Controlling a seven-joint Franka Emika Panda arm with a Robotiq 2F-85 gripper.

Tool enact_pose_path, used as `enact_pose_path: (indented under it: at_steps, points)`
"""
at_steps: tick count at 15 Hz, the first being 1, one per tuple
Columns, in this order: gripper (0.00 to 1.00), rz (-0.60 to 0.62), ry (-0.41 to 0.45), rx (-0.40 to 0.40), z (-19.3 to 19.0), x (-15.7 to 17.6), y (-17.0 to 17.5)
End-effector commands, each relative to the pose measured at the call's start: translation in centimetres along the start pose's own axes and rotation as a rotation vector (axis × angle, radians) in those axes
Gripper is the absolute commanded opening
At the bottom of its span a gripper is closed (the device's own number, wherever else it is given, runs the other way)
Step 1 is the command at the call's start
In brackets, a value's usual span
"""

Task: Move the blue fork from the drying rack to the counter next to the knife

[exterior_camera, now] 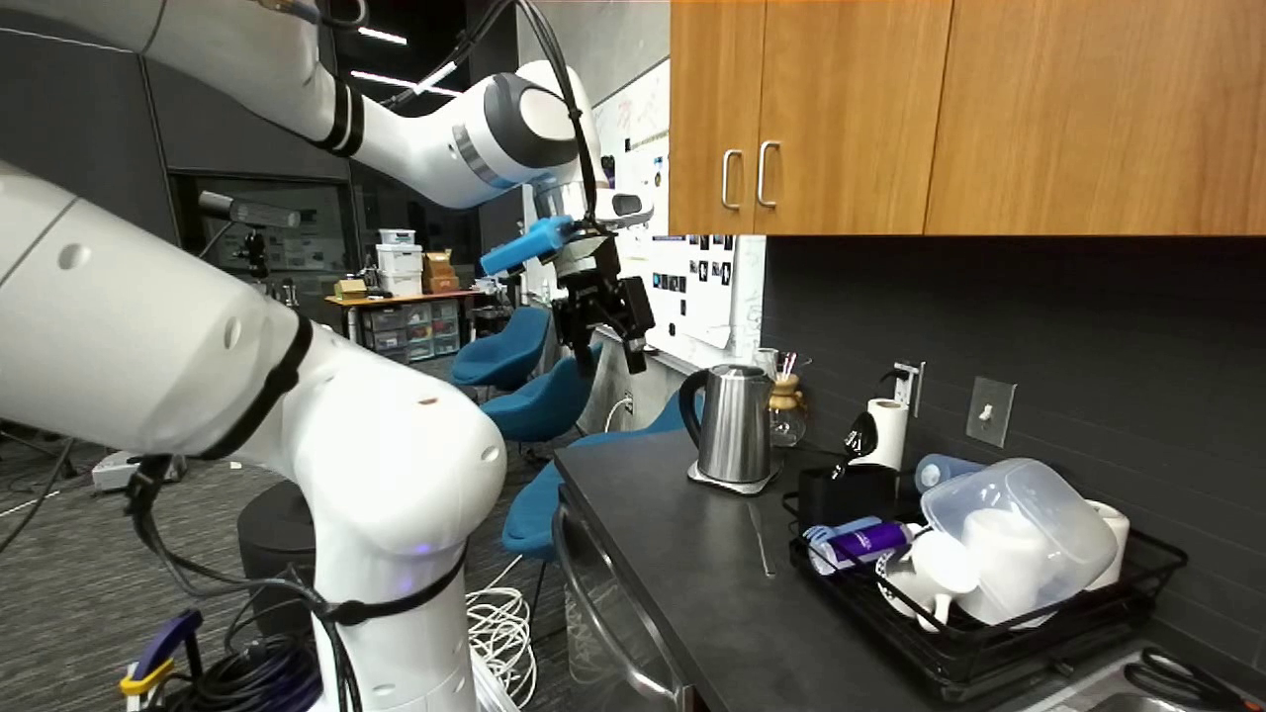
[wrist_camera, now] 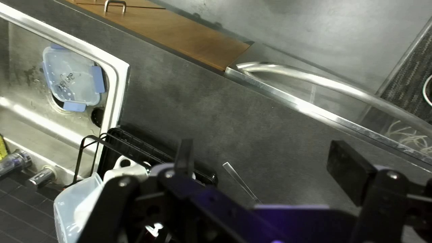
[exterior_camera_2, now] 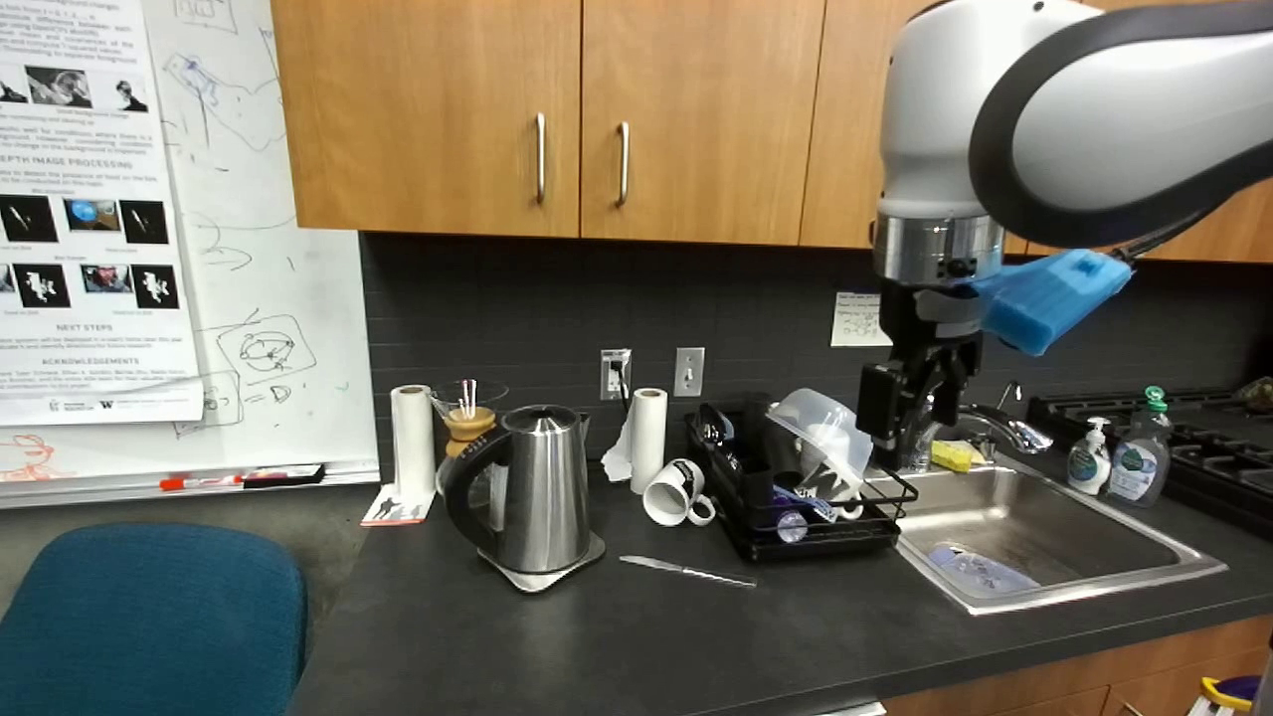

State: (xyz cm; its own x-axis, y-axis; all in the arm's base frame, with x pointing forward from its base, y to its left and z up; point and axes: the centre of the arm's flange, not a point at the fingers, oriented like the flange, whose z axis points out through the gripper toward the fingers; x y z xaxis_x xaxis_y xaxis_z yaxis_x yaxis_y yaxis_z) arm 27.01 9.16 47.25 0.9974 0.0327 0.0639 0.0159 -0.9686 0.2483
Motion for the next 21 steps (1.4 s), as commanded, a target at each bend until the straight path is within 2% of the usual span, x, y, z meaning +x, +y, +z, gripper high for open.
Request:
enact_pose_path:
  at_steps: [1,11,17,21]
  points:
    - [1.0,0.0,0.0,0.0,0.0,0.0,0.0]
    - [1.0,0.0,0.0,0.0,0.0,0.0,0.0]
    - [1.0,-0.013,0.078,0.011,0.0,2.2,-1.4]
    - [1.0,-0.038,0.086,0.003,1.3,4.2,-2.9]
